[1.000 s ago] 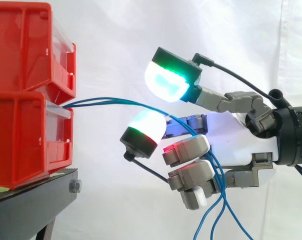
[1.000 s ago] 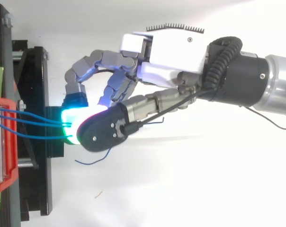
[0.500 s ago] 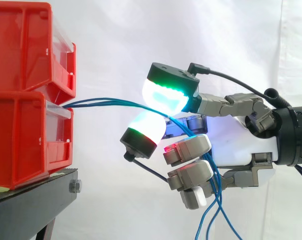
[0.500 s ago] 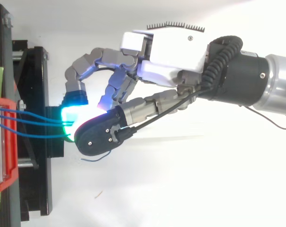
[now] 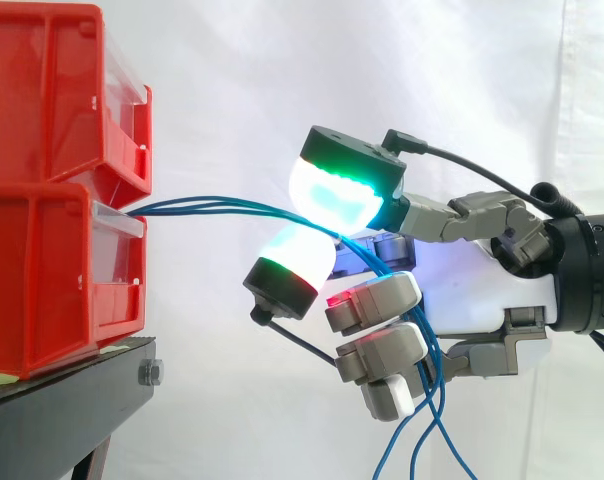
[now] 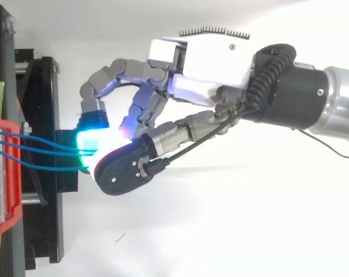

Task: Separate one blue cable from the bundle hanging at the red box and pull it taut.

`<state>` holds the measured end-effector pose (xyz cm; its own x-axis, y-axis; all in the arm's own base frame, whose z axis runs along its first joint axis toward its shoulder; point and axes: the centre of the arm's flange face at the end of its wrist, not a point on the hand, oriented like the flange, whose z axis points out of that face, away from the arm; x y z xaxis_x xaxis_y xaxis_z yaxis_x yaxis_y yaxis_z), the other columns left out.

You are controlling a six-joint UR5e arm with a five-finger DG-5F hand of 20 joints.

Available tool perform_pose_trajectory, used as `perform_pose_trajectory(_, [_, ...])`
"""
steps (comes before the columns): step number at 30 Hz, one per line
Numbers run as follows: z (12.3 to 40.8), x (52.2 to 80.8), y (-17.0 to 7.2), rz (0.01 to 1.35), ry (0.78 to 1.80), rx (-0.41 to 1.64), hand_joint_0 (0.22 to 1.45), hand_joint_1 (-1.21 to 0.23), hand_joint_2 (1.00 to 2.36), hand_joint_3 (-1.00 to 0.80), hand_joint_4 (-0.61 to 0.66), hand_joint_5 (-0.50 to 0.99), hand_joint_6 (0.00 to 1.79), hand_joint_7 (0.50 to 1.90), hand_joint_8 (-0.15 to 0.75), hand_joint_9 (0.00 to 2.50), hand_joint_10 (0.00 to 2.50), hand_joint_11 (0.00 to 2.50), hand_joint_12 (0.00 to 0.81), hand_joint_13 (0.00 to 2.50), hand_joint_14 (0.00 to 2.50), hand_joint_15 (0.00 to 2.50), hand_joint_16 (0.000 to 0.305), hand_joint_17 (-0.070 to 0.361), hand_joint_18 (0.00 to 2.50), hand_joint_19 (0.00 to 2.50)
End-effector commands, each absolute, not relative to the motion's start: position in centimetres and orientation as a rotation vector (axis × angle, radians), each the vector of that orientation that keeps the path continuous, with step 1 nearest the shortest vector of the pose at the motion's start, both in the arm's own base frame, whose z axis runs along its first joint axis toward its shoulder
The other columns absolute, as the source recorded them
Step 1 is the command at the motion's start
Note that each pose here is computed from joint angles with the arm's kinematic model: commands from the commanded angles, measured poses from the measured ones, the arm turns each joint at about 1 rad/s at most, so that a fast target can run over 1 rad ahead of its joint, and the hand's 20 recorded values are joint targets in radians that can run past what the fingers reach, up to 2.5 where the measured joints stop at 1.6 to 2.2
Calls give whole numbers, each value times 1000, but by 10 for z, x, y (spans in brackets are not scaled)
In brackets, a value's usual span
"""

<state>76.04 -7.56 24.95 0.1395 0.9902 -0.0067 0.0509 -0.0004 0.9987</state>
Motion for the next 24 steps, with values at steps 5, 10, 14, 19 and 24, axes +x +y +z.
perform_pose_trajectory(5, [250, 760, -76, 1079, 1143, 1307, 588, -1022, 1000, -500, -18, -157, 962, 1128, 248, 1167, 253, 1589, 343, 1168, 17, 1486, 47, 106, 977, 850])
perform_pose_trajectory(10, [249, 760, -76, 1078, 1145, 1308, 533, -1077, 1000, -500, -10, -161, 962, 1096, 261, 1139, 327, 1534, 348, 1162, 16, 1487, 50, 112, 989, 849])
perform_pose_trajectory(14, [249, 760, -76, 1078, 1145, 1308, 476, -1045, 1000, -500, 10, -165, 959, 1065, 278, 1118, 449, 1449, 380, 1174, 14, 1479, 53, 120, 1013, 825])
perform_pose_trajectory(19, [248, 760, -74, 1079, 1146, 1307, 400, -755, 1000, -500, 53, -164, 945, 941, 333, 1120, 601, 1304, 430, 1215, 7, 1451, 62, 140, 1060, 812])
perform_pose_trajectory(24, [249, 760, -76, 1078, 1145, 1308, 446, -613, 1000, -500, 57, -164, 921, 999, 311, 1159, 434, 1415, 405, 1204, 11, 1461, 58, 131, 1025, 832])
